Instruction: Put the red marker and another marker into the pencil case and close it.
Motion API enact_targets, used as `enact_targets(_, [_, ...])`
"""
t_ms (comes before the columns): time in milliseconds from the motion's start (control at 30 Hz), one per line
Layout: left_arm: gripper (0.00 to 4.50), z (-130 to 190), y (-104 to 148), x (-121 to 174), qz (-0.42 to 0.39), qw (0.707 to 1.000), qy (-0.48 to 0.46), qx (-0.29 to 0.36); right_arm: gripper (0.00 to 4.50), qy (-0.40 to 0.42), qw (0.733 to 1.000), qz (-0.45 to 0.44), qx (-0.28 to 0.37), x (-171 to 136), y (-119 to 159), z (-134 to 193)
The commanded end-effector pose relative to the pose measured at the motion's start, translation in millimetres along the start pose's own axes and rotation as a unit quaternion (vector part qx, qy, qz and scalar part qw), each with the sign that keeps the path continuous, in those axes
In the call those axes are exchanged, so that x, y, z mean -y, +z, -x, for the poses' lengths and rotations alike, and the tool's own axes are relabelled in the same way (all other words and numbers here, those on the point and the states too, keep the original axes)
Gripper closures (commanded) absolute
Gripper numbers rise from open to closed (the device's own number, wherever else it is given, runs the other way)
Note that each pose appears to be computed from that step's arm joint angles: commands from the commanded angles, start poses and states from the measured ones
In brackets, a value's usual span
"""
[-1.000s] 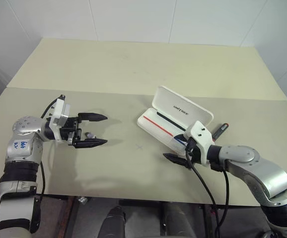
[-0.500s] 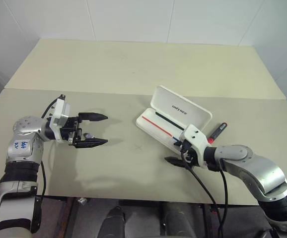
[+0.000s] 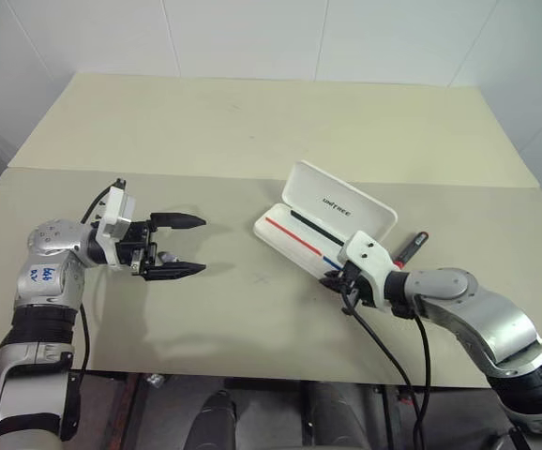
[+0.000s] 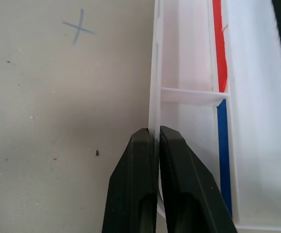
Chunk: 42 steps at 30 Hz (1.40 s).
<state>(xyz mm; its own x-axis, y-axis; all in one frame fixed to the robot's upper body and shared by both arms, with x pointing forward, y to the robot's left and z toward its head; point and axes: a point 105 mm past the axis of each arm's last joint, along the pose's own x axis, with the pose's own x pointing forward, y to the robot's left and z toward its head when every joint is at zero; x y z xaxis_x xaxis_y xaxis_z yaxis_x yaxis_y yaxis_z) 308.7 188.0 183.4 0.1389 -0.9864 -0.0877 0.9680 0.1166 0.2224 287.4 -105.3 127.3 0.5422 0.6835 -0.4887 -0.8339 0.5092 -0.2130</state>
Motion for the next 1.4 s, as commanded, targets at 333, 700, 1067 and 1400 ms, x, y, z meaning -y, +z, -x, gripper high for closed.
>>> enact_targets(333, [0.00, 1, 7, 3, -0.019, 1.000, -0.006, 0.010, 4.44, 0.084, 0.978, 0.190, 0.018, -34, 18, 14])
enact_targets(700, [0.00, 5, 6, 6, -0.018, 1.000, 0.009, 0.010, 4.44, 0.111, 0.957, 0.268, -0.021, -26, -10, 4])
enact_targets(1067, [0.00, 8, 8, 8, -0.018, 1.000, 0.019, 0.007, 4.44, 0.141, 0.947, 0.290, 0.014, -32, -5, 1])
enact_targets(1400, [0.00, 5, 8, 8, -0.019, 1.000, 0.016, 0.008, 3.05, 0.148, 0.945, 0.290, 0.023, -31, -1, 2])
